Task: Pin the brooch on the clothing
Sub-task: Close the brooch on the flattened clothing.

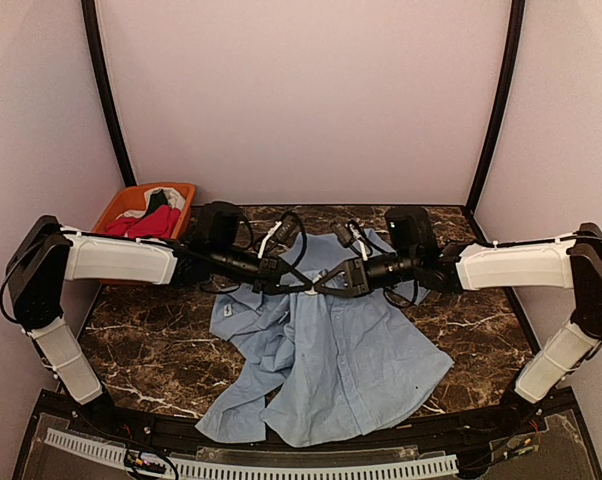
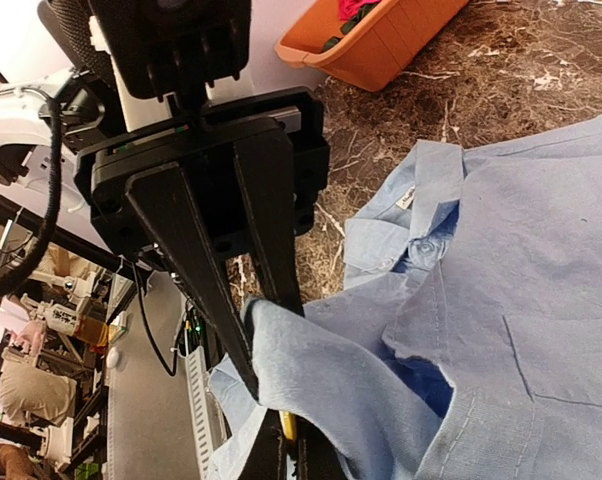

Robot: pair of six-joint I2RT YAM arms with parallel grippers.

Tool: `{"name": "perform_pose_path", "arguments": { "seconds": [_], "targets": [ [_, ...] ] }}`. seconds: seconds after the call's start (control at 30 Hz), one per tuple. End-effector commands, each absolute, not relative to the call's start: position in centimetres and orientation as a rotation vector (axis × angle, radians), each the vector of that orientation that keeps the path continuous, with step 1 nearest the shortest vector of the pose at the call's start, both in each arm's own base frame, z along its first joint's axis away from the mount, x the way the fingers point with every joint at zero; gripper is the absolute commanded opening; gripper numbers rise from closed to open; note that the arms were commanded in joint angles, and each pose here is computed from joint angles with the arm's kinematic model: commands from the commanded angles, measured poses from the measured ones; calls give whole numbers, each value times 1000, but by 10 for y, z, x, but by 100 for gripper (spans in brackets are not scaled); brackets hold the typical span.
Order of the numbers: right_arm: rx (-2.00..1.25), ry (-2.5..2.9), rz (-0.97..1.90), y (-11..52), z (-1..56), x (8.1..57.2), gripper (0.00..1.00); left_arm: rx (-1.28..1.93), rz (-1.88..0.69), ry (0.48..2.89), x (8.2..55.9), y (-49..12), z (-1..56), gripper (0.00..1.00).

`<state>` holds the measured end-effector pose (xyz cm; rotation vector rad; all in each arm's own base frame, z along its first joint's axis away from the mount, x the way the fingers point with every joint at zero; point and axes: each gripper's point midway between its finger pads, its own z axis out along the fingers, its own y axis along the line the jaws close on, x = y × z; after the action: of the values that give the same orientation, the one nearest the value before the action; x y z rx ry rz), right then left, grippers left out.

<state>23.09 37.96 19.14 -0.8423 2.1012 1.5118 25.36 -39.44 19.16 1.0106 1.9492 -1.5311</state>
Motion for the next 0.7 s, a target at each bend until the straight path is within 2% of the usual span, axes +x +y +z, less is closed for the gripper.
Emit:
{"name": "perform_pose_path", "arguments": {
  "seconds": [0.0,0.5,0.67],
  "targets": [
    [-864,2026,1387,378,214,233,0,970,-1312,2034,269,-382,187,13],
    [-895,2004,1255,373,222,232,0,875,-1102,2108,290,-367,181,12],
    [-901,2011,1264,374,220,231,0,891,-1180,2003,282,-370,201,22]
  ]
}}
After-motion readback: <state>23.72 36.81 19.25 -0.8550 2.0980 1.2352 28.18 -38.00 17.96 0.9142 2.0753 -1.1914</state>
